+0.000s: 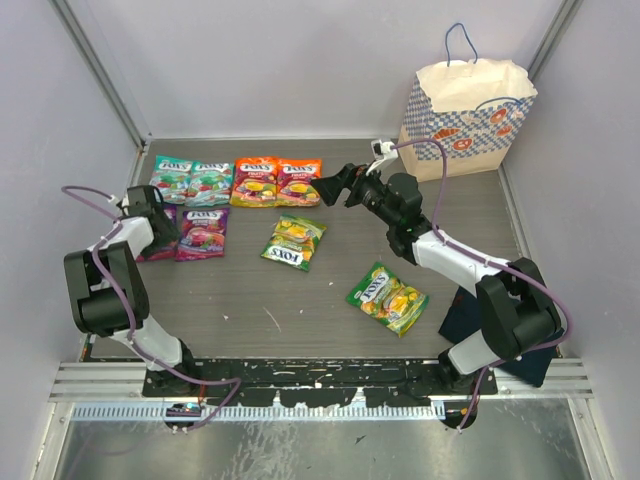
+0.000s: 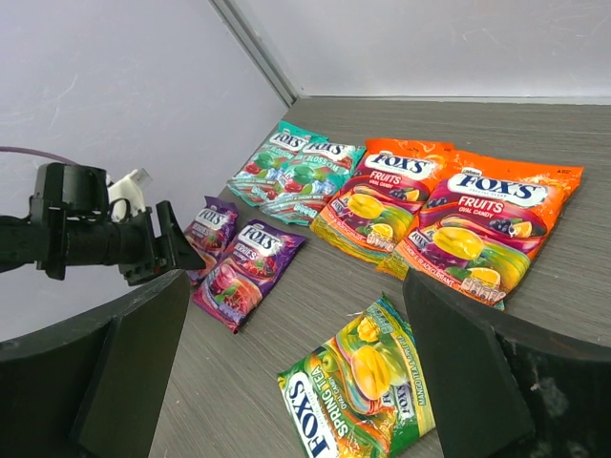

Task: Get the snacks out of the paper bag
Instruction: Adjust the snack at the center of the board.

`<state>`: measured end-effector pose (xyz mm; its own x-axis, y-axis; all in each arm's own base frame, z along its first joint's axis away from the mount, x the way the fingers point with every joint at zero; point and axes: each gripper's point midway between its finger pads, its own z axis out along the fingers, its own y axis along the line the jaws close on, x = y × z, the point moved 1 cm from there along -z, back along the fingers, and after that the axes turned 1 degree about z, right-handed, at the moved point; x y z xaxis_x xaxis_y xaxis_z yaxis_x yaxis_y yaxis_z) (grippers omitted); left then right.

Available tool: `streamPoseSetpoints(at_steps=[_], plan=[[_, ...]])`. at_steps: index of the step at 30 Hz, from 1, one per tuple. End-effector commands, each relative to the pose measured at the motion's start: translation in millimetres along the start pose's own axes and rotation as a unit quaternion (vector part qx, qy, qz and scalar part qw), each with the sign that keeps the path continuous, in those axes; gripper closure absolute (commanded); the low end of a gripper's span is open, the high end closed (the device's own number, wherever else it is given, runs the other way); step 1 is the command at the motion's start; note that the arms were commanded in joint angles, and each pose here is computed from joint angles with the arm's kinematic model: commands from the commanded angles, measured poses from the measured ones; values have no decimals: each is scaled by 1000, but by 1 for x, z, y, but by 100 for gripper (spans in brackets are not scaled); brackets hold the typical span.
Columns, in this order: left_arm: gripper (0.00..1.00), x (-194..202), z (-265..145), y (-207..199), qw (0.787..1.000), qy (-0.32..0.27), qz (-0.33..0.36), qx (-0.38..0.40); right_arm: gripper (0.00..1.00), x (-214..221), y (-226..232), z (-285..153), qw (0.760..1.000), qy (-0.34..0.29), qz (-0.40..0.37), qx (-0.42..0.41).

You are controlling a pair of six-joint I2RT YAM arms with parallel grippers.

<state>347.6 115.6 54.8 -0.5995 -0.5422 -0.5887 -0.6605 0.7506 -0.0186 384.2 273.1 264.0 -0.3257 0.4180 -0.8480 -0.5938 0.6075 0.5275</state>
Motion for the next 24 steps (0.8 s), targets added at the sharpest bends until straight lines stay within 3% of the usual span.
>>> streamPoseSetpoints(at_steps=[1, 7, 12, 21, 24], plan=[[38, -6, 16, -2, 999, -15, -37, 2, 0, -24, 15, 4, 999, -36, -12, -31], [46, 4, 15, 7, 997, -13, -78, 12, 0, -22, 12, 3, 999, -34, -8, -29], [46, 1, 0, 1, 995, -20, -91, 40, 0, -20, 13, 3, 999, -32, -5, -31], [22, -71, -88, -15, 984, -106, -89, 114, 0, -22, 12, 3, 999, -32, -5, -29], [15, -77, -127, -48, 980, -139, 0, 144, 0, -23, 5, 4, 1000, -29, -2, -4]])
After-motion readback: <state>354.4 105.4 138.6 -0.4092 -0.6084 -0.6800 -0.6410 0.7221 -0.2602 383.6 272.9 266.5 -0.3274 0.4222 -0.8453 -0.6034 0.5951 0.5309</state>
